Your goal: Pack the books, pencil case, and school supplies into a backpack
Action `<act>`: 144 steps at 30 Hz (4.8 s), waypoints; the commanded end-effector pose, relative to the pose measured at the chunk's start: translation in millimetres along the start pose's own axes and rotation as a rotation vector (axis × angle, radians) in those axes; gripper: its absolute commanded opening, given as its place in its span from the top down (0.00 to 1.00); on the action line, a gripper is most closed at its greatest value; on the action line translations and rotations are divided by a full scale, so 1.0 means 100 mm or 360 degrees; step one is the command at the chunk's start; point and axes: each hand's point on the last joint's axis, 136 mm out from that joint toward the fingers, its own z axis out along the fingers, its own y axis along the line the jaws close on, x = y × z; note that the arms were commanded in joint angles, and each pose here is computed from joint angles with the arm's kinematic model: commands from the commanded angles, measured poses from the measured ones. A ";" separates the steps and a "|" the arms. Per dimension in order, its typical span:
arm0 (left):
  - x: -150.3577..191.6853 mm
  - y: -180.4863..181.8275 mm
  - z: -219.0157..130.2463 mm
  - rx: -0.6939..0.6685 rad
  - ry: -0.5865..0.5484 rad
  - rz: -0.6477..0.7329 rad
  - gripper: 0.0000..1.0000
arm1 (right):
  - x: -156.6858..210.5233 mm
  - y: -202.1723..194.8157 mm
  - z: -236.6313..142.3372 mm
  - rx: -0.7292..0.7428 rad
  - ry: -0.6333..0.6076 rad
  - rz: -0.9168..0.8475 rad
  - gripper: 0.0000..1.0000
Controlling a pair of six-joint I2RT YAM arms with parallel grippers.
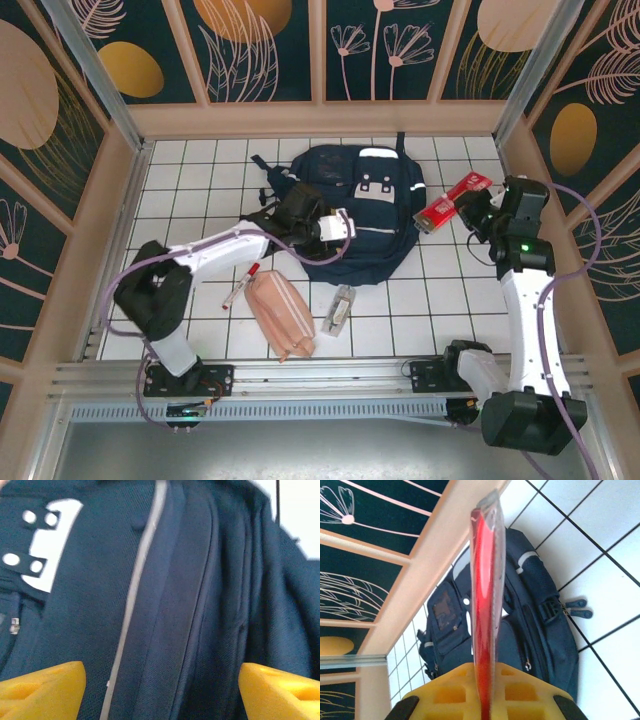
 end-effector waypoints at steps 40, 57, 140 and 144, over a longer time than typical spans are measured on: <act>-1.68 1.01 -0.75 -0.0039 -0.0580 -0.1007 1.00 | 1.16 0.44 1.06 -0.0509 0.0396 0.0382 1.00; -2.12 1.06 -1.10 0.0080 -0.0688 -0.1003 1.00 | 1.13 0.58 2.64 -0.0468 -0.0078 0.0870 0.72; -0.79 0.87 -0.34 0.0086 -0.0299 -0.1309 0.65 | 1.81 -0.25 0.32 0.0043 0.0734 -0.0339 0.45; -0.74 0.81 -0.53 0.0100 -0.0348 -0.1482 0.56 | 2.09 0.03 0.11 -0.0102 0.0919 -0.0561 0.46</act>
